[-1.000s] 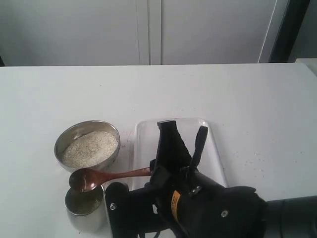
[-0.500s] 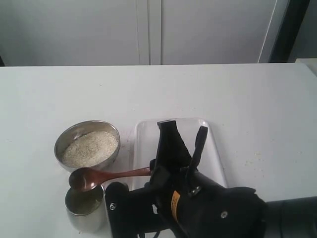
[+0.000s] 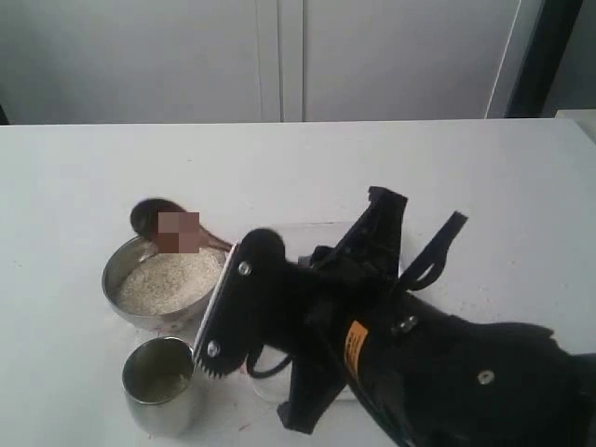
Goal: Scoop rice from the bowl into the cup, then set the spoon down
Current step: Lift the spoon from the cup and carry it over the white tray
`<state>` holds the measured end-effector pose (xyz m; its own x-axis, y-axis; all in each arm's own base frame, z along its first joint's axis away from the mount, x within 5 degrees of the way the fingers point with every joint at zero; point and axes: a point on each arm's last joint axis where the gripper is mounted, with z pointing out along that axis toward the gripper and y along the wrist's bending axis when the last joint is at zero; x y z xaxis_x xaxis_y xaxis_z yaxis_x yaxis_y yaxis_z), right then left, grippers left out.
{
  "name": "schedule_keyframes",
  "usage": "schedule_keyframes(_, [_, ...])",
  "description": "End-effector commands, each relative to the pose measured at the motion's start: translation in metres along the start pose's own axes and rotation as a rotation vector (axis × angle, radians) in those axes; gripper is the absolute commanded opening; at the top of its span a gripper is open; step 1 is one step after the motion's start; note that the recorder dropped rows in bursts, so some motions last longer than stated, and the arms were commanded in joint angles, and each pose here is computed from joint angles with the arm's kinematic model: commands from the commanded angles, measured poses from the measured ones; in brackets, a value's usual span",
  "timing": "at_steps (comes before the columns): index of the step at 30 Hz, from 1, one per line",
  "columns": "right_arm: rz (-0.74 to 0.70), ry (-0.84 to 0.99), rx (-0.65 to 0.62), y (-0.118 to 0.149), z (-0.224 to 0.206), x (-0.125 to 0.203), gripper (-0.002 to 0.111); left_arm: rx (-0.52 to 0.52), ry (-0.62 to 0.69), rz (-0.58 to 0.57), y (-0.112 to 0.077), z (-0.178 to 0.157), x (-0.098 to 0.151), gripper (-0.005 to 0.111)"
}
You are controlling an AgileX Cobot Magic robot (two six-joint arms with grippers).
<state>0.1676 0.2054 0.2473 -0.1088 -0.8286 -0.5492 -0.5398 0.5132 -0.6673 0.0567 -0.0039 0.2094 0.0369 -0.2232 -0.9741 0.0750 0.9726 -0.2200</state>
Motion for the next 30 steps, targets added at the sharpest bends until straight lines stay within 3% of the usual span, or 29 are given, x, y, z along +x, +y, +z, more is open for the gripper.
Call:
schedule_keyframes(1, [0.26, -0.021, 0.031, -0.024, -0.006, -0.006, 0.0, 0.004, -0.011, -0.011, 0.0, 0.0, -0.002, 0.014])
schedule_keyframes(9, [0.603, 0.022, -0.029, -0.055, -0.005, -0.011, 0.0, 0.004, -0.011, -0.011, 0.0, 0.0, -0.002, 0.014])
schedule_keyframes(18, [0.793, 0.116, -0.085, -0.087, 0.0, -0.012, 0.0, 0.004, -0.011, -0.011, 0.0, 0.0, -0.002, 0.014])
schedule_keyframes(30, [0.795, 0.347, -0.241, -0.102, 0.028, -0.01, 0.0, 0.004, -0.011, -0.011, 0.0, 0.0, -0.002, 0.014])
